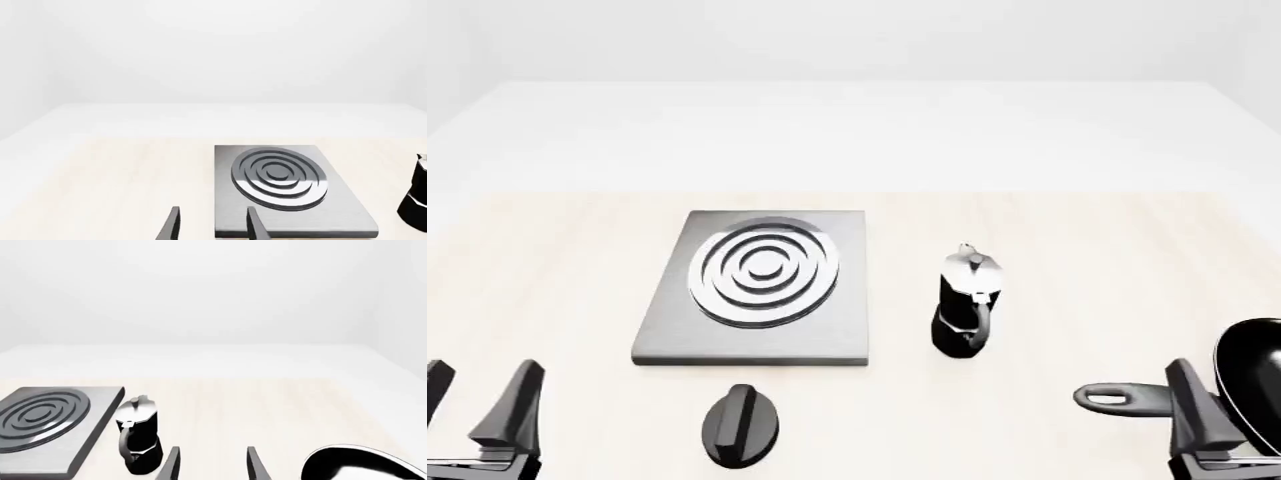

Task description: Put the moka pot on the stove.

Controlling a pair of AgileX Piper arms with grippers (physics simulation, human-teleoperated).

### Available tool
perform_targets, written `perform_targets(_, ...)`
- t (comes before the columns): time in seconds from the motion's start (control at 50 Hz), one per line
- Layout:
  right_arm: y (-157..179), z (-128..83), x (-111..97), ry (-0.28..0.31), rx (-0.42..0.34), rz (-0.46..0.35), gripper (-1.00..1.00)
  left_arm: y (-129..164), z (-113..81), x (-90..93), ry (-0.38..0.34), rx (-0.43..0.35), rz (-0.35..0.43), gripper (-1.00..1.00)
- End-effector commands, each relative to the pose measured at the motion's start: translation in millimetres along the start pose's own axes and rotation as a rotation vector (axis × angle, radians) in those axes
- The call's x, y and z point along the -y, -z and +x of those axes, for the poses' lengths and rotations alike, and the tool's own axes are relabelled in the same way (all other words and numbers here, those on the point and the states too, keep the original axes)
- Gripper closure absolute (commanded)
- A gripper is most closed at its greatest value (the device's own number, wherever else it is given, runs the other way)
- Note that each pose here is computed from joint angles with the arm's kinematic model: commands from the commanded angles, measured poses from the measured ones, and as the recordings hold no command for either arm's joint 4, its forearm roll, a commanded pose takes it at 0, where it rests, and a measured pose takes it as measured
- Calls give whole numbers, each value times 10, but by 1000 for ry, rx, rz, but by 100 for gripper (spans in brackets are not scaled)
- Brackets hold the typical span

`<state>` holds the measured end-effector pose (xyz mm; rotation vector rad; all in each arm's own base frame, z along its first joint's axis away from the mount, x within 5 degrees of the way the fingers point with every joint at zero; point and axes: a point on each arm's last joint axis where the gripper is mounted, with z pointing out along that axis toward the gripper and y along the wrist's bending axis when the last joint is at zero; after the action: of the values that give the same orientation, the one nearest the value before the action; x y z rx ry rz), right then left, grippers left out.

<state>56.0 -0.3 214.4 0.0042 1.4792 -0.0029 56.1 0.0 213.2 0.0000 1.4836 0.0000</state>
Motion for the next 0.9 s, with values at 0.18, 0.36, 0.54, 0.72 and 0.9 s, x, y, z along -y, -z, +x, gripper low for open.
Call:
perform_targets(0.18,15,-237,-32,11,34,-60,-100,0,0,0,0,0,0,-100)
perform_targets(0.36,-209,-412,-103,28,-21,-139,-100,0,0,0,0,0,0,-100)
perform_targets(0.54,-466,-460,-256,46,-84,-257,-100,0,0,0,0,0,0,-100)
perform_targets(0.72,-592,-420,-373,53,-129,-327,-100,0,0,0,0,0,0,-100)
perform_targets(0.9,-639,-350,-443,34,-165,-367,-100,0,0,0,0,0,0,-100)
